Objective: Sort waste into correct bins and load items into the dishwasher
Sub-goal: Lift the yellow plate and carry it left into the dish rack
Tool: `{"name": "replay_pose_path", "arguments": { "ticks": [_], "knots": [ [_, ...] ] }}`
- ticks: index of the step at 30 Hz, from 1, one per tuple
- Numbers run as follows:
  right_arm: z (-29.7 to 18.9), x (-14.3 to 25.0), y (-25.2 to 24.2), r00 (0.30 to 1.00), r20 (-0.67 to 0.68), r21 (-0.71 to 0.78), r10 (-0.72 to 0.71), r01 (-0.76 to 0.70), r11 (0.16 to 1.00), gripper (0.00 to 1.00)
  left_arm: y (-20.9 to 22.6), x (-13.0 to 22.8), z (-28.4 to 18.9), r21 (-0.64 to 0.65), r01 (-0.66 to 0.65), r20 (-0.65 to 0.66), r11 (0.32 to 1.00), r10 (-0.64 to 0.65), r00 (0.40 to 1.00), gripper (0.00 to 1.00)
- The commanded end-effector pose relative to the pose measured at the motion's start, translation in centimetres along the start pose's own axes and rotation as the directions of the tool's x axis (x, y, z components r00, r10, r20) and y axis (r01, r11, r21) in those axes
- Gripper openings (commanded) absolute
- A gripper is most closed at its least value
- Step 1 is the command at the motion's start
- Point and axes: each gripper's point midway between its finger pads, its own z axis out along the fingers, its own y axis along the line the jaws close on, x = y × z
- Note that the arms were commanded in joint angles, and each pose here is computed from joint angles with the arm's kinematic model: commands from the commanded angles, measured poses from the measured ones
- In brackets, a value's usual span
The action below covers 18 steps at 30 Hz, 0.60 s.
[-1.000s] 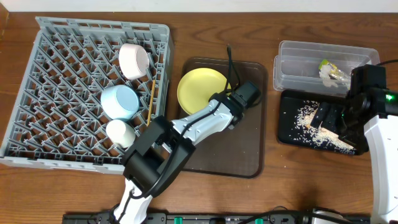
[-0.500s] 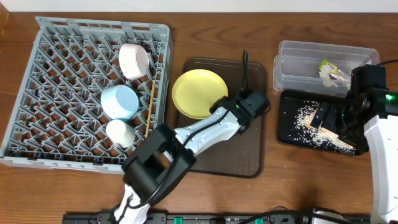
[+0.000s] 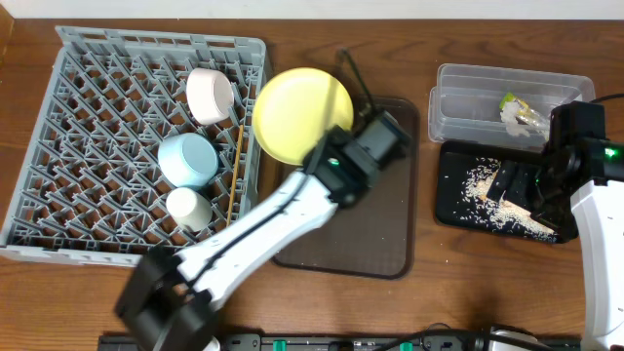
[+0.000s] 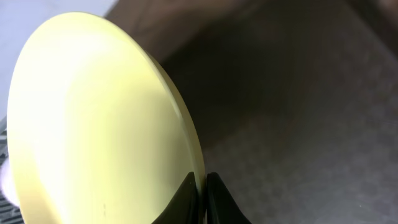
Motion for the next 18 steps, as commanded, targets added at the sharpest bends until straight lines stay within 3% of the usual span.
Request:
{"name": "replay_pose_path", "arguments": {
  "ticks": [1, 8, 18],
  "knots": [
    [-0.5, -0.2, -0.1, 1.000, 0.020, -0.005, -0.001, 0.001, 1.000, 0.99, 2.3, -0.9, -1.6, 0.083, 0.107, 0.044, 0.991, -0.111, 0.993, 0.08],
    [-0.5, -0.2, -0.2, 1.000, 0.019, -0.004, -0.002, 0.002, 1.000, 0.99, 5.7, -0.7, -1.9, 0.305, 0.295, 0.029, 0.906, -0.318, 0.948, 0.08],
    [-0.5, -0.1, -0.2, 1.000, 0.013, -0.002, -0.002, 0.002, 1.000, 0.99, 10.4, -0.4, -1.7, 0.549, 0.483, -0.035, 0.682, -0.559, 0.829, 0.08]
  ]
}}
